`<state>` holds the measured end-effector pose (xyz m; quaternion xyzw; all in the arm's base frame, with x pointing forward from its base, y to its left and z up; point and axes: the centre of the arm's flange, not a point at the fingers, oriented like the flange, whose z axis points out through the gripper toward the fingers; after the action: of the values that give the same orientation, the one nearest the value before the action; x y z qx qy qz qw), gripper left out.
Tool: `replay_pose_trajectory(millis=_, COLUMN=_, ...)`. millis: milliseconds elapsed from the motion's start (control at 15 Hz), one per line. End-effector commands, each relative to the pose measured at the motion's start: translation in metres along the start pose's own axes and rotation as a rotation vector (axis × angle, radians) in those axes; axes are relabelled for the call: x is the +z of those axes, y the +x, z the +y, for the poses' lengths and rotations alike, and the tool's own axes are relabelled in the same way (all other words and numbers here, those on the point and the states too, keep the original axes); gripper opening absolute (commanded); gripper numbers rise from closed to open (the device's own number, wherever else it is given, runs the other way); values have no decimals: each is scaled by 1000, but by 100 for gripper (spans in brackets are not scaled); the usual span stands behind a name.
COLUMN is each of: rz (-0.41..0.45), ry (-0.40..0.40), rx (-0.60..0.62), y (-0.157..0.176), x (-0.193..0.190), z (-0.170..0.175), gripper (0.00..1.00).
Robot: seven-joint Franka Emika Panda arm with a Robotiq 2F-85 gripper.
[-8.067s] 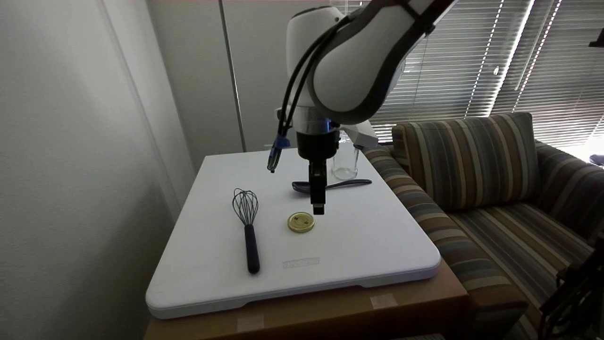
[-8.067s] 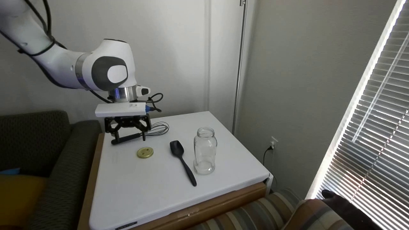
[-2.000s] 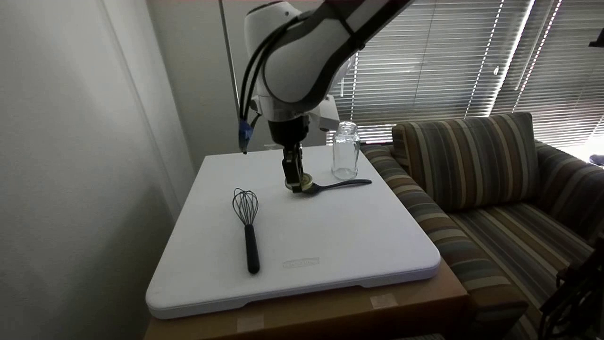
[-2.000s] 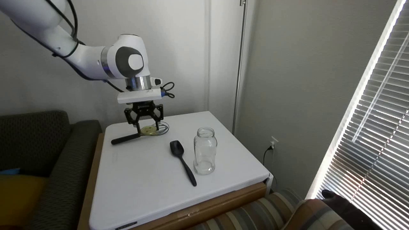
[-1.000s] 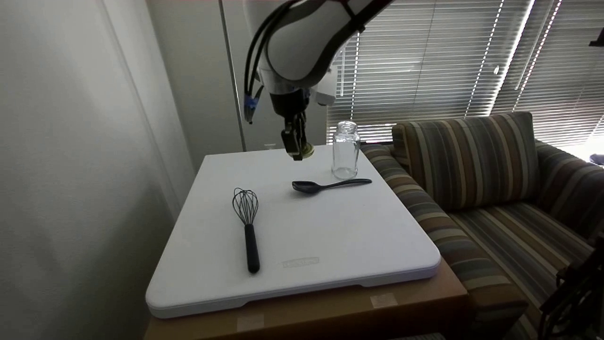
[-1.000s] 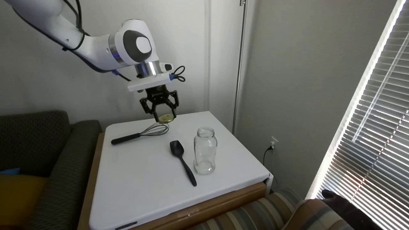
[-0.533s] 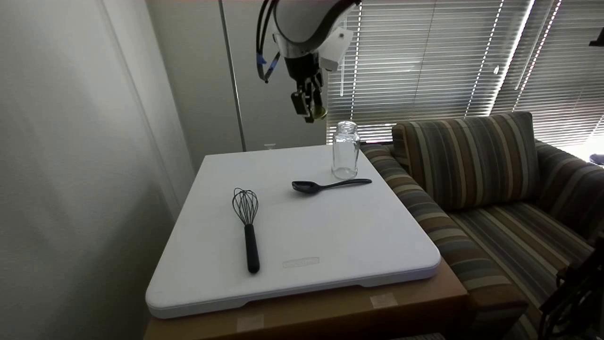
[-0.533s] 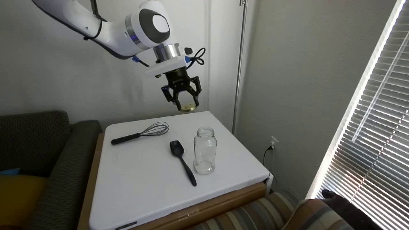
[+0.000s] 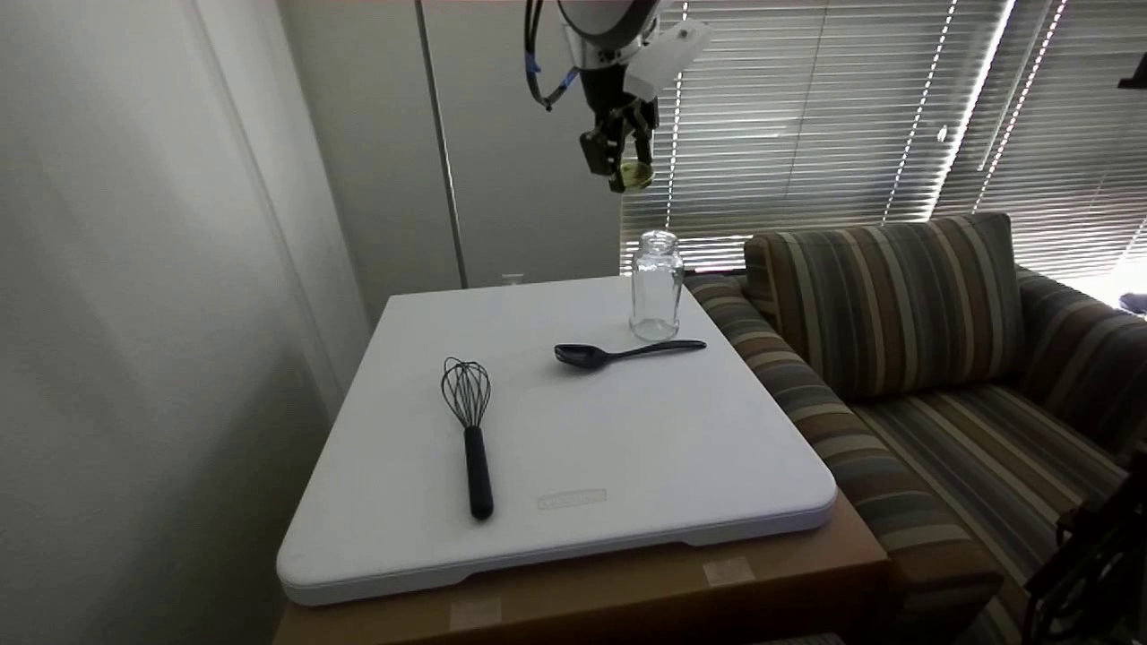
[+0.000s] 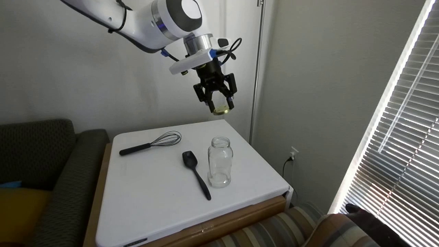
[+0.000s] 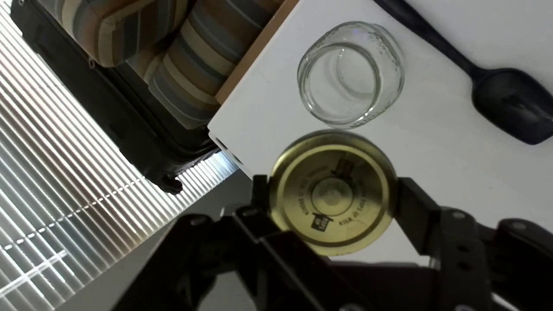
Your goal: Put the metal lid on the jar
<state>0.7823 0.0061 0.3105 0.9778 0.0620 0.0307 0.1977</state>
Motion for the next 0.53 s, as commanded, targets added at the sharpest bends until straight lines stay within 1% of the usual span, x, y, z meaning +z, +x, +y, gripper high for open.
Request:
replay_pose_trajectory(millis=0, rz=-50, ry=55, rx=143, y=1, x=20, z=26, gripper=48)
replay_pose_trajectory(millis=267, rz=-92, ry=126, rx=233, y=-6, x=45, z=37, gripper=48)
replay_pose_trajectory(millis=467, rz=-120, ry=170, rx=262, y=-8, x=66, z=32, gripper=48)
